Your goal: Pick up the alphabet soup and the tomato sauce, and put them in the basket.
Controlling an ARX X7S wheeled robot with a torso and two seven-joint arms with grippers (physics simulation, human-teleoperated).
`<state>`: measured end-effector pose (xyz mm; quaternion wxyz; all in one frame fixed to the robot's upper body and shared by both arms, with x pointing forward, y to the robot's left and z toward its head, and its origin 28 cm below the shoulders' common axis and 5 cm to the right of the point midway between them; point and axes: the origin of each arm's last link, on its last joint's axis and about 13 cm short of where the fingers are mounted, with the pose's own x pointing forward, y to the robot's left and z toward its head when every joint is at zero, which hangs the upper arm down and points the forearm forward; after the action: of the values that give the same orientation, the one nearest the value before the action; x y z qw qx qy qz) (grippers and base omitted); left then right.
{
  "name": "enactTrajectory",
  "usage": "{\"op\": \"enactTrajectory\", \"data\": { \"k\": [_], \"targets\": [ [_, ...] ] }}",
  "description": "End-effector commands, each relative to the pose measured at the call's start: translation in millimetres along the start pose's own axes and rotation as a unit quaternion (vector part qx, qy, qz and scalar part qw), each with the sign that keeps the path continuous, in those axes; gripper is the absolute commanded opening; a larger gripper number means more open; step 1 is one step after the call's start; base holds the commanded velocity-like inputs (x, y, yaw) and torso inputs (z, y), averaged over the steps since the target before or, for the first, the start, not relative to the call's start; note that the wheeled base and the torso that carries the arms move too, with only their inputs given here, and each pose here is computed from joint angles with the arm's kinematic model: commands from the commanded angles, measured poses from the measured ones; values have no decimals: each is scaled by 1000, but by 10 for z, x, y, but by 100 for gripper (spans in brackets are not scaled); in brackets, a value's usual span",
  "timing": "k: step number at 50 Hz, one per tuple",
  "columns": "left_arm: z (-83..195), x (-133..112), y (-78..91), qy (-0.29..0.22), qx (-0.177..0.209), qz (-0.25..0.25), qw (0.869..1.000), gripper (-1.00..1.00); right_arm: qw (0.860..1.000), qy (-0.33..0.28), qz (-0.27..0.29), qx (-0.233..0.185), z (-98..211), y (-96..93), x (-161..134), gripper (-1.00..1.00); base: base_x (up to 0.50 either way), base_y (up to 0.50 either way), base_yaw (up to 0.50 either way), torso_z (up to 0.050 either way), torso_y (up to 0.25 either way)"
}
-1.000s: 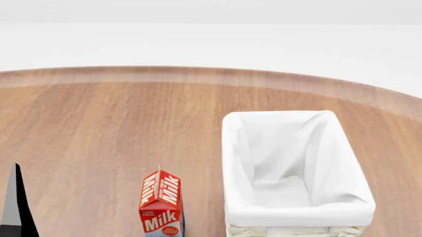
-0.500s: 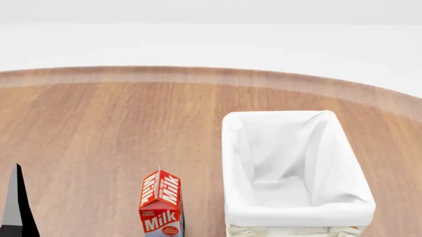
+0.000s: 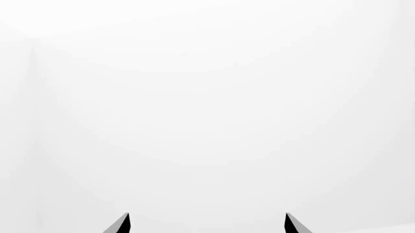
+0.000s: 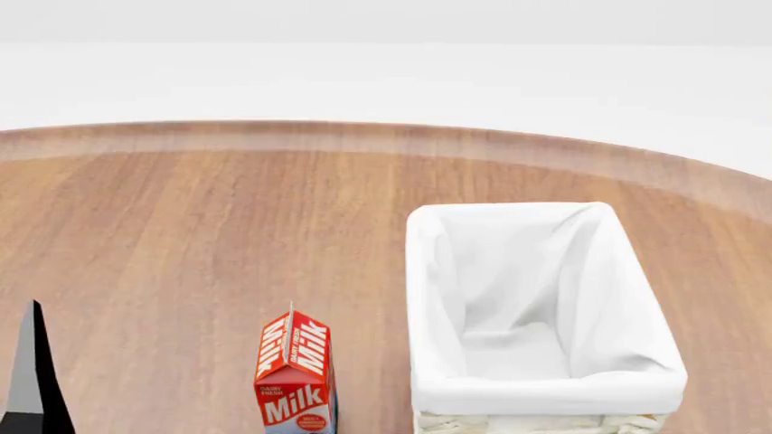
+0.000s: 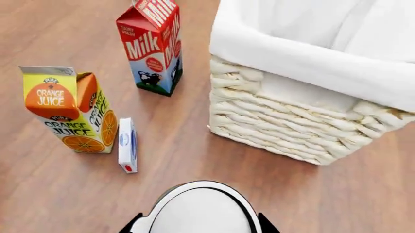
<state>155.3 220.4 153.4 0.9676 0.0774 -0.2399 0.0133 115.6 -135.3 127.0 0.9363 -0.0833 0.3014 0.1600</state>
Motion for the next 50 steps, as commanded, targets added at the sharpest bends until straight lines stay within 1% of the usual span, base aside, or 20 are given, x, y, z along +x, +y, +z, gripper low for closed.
{"op": "enactTrajectory", "data": {
  "k": [1, 12, 14, 15, 18, 21, 22, 24, 26, 27, 30, 32, 35, 36, 40, 50],
  "targets": [
    [-2, -5, 4, 0, 0, 0, 1000, 100, 995, -88, -31, -45, 260, -29, -199, -100, 0, 0, 0, 0, 0],
    [-13, -10, -1, 1, -1, 0, 1000, 100, 986, -148, -49, -54, 455, -62, -286, -100, 0, 0, 0, 0, 0],
    [-9, -10, 2, 0, -2, 1, 1000, 100, 985, -163, -40, -46, 413, -55, -239, -100, 0, 0, 0, 0, 0],
    [-10, -10, 3, 0, -3, 1, 1000, 100, 985, -161, -45, -49, 413, -60, -236, -100, 0, 0, 0, 0, 0],
    [-22, -9, -1, 1, -3, 0, 1000, 100, 981, -178, -53, -52, 445, -75, -226, -100, 0, 0, 0, 0, 0],
    [-23, -9, 0, 1, -3, 0, 1000, 100, 977, -201, -54, -50, 514, -80, -253, -100, 0, 0, 0, 0, 0],
    [-22, -10, 0, 1, -2, 0, 1000, 100, 975, -209, -56, -51, 580, -86, -308, -100, 0, 0, 0, 0, 0],
    [-21, -11, 4, 2, -3, 1, 1000, 100, 971, -224, -65, -55, 580, -90, -275, -100, 0, 0, 0, 0, 0],
    [-18, -10, 5, 1, -2, 1, 1000, 100, 966, -244, -64, -51, 623, -92, -290, -100, 0, 0, 0, 0, 0],
    [-16, -8, 4, 1, -3, 1, 1000, 100, 962, -256, -70, -57, 718, -102, -371, -100, 0, 0, 0, 0, 0],
    [-15, -6, 3, 1, -3, 0, 1000, 100, 957, -275, -73, -56, 697, -87, -326, -100, 0, 0, 0, 0, 0],
    [-15, -6, 2, 1, -3, 0, 1000, 100, 952, -290, -78, -56, 836, -107, -412, -100, 0, 0, 0, 0, 0],
    [-16, -5, 4, 1, -3, 0, 1000, 100, 950, -300, -77, -50, 900, -96, -430, -100, 0, 0, 0, 0, 0],
    [-11, -6, 7, 1, -3, 0, 1000, 100, 946, -309, -80, -51, 939, -99, -414, -100, 0, 0, 0, 0, 0],
    [-4, -11, 16, 1, -3, 1, 1000, 100, 944, -315, -79, -51, 1002, -92, -379, -100, 0, 0, 0, 0, 0],
    [-13, 1, 5, -1, -7, -1, 1000, 100, 933, -343, -93, -52, 1255, -143, -260, -100, 0, 0, 0, 0, 1]
  ]
}}
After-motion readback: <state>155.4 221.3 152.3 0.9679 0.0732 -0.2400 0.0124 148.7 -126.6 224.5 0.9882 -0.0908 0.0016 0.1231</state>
